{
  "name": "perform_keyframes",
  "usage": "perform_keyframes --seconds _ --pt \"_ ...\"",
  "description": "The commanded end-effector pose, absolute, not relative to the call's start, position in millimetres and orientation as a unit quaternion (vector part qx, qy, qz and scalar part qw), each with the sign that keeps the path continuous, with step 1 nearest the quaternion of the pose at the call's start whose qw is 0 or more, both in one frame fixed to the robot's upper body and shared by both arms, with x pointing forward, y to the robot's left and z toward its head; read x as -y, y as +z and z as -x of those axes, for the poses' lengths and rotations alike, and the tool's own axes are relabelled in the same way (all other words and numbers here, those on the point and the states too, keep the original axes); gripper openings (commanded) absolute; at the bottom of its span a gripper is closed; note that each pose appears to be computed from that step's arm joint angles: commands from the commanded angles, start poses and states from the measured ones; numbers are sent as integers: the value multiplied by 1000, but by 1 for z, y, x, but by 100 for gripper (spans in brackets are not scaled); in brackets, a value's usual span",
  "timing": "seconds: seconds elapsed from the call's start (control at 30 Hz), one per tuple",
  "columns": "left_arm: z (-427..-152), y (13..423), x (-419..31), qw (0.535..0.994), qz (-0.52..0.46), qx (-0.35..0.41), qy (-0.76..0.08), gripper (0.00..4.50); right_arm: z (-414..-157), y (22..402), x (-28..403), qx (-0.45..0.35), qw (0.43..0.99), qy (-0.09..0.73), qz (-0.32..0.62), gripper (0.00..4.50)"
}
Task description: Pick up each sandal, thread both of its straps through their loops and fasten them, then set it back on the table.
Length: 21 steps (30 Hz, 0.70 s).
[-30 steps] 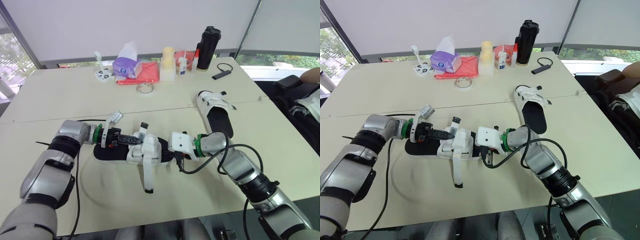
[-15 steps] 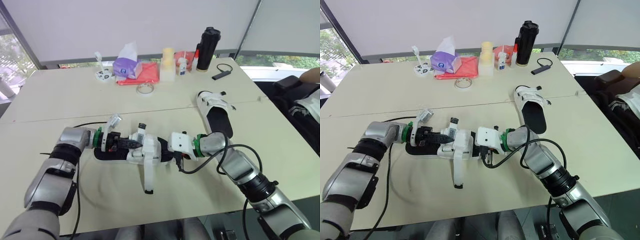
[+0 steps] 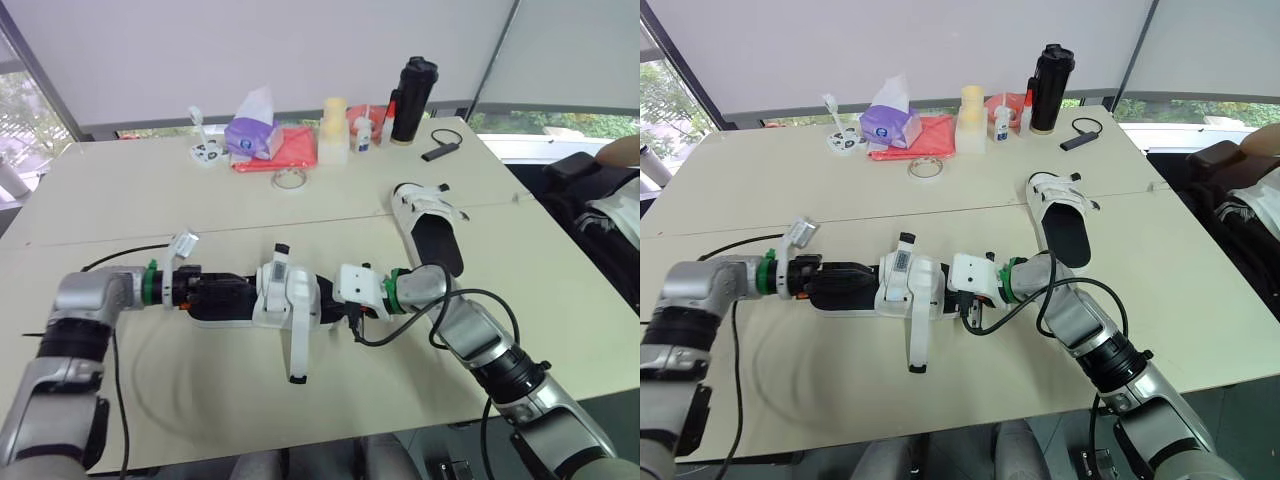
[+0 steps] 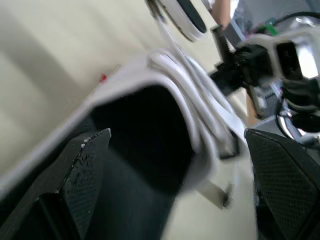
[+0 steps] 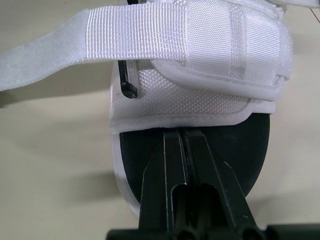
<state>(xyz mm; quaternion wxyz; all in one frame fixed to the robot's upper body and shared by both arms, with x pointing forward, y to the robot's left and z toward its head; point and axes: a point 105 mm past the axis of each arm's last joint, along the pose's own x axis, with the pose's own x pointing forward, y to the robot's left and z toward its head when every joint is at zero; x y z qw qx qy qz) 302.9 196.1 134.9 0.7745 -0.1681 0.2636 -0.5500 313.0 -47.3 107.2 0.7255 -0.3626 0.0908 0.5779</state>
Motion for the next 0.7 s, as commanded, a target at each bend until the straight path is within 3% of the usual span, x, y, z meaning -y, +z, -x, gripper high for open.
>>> perform_keyframes --seconds 0.03,0.27,0.7 --pt "-269 160 -187 752 149 -234 -598 445 -311 98 47 -107 719 583 364 0" --pt "-211 139 -161 707 108 -271 -645 445 -311 98 46 -106 718 584 363 0" --pt "-236 90 -116 752 89 -248 -604 445 -308 98 42 -106 716 587 362 0"
